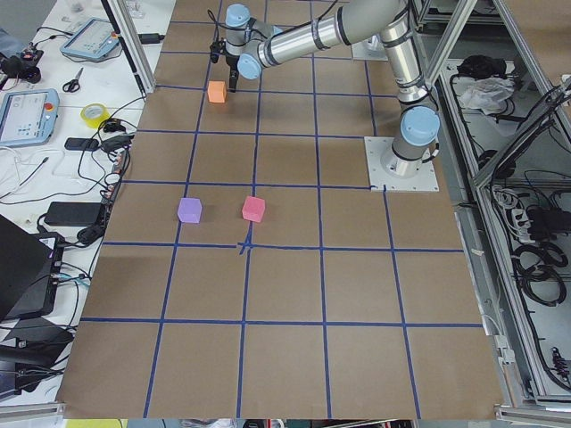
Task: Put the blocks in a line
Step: 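Reach the left gripper over to the orange cube, then close the left gripper on the orange cube and lift it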
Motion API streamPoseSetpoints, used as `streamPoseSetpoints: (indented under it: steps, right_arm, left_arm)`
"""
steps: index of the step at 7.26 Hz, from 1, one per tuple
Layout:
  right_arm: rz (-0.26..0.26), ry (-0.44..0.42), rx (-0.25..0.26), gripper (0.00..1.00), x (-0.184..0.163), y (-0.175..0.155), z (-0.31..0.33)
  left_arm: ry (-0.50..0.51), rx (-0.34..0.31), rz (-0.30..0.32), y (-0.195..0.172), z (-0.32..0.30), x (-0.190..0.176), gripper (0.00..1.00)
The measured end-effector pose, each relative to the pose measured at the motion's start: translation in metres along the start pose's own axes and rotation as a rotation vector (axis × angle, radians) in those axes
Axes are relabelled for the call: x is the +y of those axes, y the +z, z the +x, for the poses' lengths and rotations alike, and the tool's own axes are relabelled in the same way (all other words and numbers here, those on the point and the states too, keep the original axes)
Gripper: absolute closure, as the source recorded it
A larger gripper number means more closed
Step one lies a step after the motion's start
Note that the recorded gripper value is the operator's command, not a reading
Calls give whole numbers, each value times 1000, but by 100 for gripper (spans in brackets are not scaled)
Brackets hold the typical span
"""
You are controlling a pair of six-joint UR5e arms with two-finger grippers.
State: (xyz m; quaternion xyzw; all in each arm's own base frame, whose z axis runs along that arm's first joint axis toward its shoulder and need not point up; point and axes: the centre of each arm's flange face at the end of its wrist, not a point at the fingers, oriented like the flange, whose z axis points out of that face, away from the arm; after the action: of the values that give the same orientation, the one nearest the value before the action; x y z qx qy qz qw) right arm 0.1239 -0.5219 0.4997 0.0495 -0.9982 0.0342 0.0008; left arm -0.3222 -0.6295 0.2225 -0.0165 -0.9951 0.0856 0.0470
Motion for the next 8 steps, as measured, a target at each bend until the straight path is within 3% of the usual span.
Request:
streamPoseSetpoints:
  steps: [2, 3, 5, 6, 7, 8]
  right_arm:
    - [-23, 0, -1, 0, 8, 0, -1]
    - [-29, 1, -2, 0, 11, -1, -1]
    - [-29, 1, -6, 0, 14, -3, -2]
    - [-28, 1, -5, 0, 14, -3, -2]
    - [-29, 1, -3, 0, 15, -3, -2]
    - [-30, 1, -1, 0, 15, -3, -2]
  left_arm:
    - [-13, 6, 11, 26, 2, -9, 5]
    - [-13, 5, 14, 36, 2, -13, 29]
    - [-11, 8, 46, 39, 2, -19, 34]
    - [-10, 14, 67, 35, 4, -24, 34]
    - [-11, 22, 86, 31, 5, -30, 25]
    - [-11, 26, 96, 29, 6, -33, 0]
